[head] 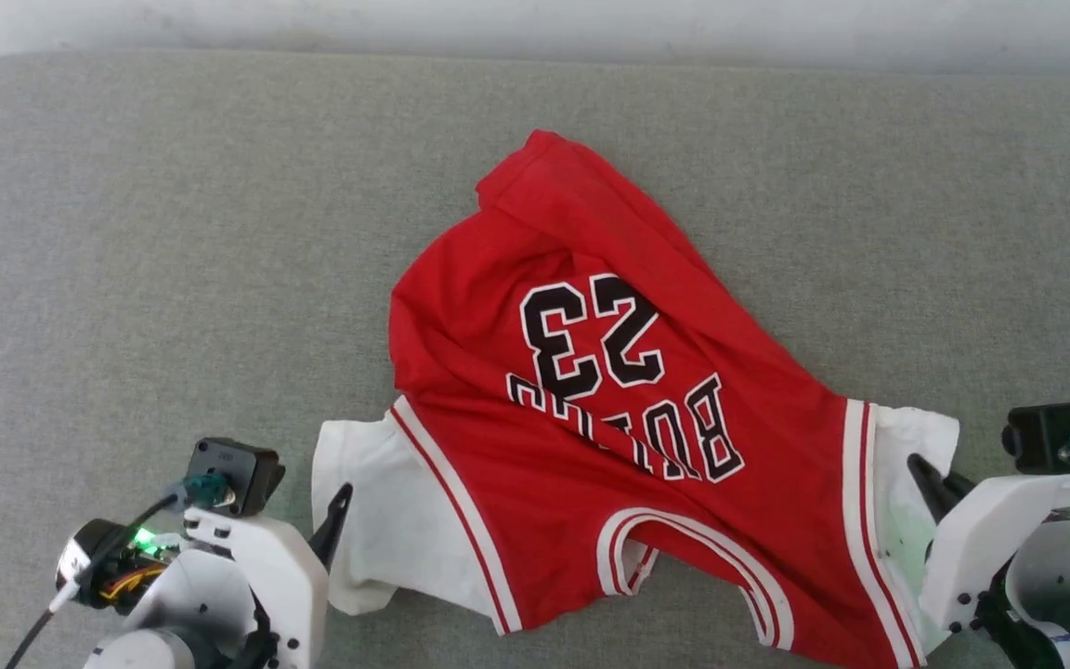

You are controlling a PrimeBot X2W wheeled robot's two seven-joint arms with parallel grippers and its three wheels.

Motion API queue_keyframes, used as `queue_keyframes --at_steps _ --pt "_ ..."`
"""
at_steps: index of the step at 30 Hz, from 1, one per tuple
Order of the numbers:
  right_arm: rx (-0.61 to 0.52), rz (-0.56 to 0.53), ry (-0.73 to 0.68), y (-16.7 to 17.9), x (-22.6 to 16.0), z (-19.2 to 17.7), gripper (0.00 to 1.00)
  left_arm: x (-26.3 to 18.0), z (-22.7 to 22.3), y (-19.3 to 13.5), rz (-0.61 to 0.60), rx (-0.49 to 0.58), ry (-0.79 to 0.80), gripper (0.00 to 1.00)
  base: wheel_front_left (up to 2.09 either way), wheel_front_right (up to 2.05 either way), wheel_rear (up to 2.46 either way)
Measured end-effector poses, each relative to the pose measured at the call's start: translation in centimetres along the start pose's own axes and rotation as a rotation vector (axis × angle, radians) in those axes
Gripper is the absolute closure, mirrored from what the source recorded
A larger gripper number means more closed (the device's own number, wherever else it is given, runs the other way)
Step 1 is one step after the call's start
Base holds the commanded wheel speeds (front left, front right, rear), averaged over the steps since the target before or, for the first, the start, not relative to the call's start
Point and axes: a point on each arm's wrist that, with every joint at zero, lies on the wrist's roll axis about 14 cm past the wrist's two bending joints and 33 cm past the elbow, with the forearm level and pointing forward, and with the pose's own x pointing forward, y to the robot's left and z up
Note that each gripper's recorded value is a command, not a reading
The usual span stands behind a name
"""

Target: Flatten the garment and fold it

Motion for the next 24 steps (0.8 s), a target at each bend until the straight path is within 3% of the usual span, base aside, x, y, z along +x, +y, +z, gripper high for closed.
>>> queue_keyframes --at_steps 11,12,13,14,19,24 --pt "0.013 -0.006 0.018 -0.4 0.6 -0.5 1.00 0.5 -3.4 -2.5 -0.121 -0.132 0.238 0.00 0.00 0.00 0.00" --pt "0.013 -0.007 0.018 -0.4 0.6 -0.6 1.00 0.6 -3.5 -2.4 -0.117 -0.138 0.247 0.33 0.00 0.00 0.00" --pt "0.014 -0.008 0.018 -0.5 0.6 -0.6 1.00 0.7 -3.6 -2.1 -0.107 -0.143 0.249 0.80 0.00 0.00 0.00" --pt "0.014 -0.008 0.014 -0.5 0.6 -0.5 1.00 0.9 -3.6 -2.0 -0.098 -0.140 0.245 1.00 0.00 0.00 0.00" --pt "0.019 -0.018 -0.046 -0.8 0.2 0.5 1.00 1.5 -2.7 -1.4 -0.044 -0.213 0.152 1.00 0.00 0.00 0.00" --pt "0.039 -0.045 -0.186 -1.5 -1.2 3.2 1.00 1.2 0.7 -1.1 -0.022 -0.272 -0.056 1.00 0.00 0.00 0.00"
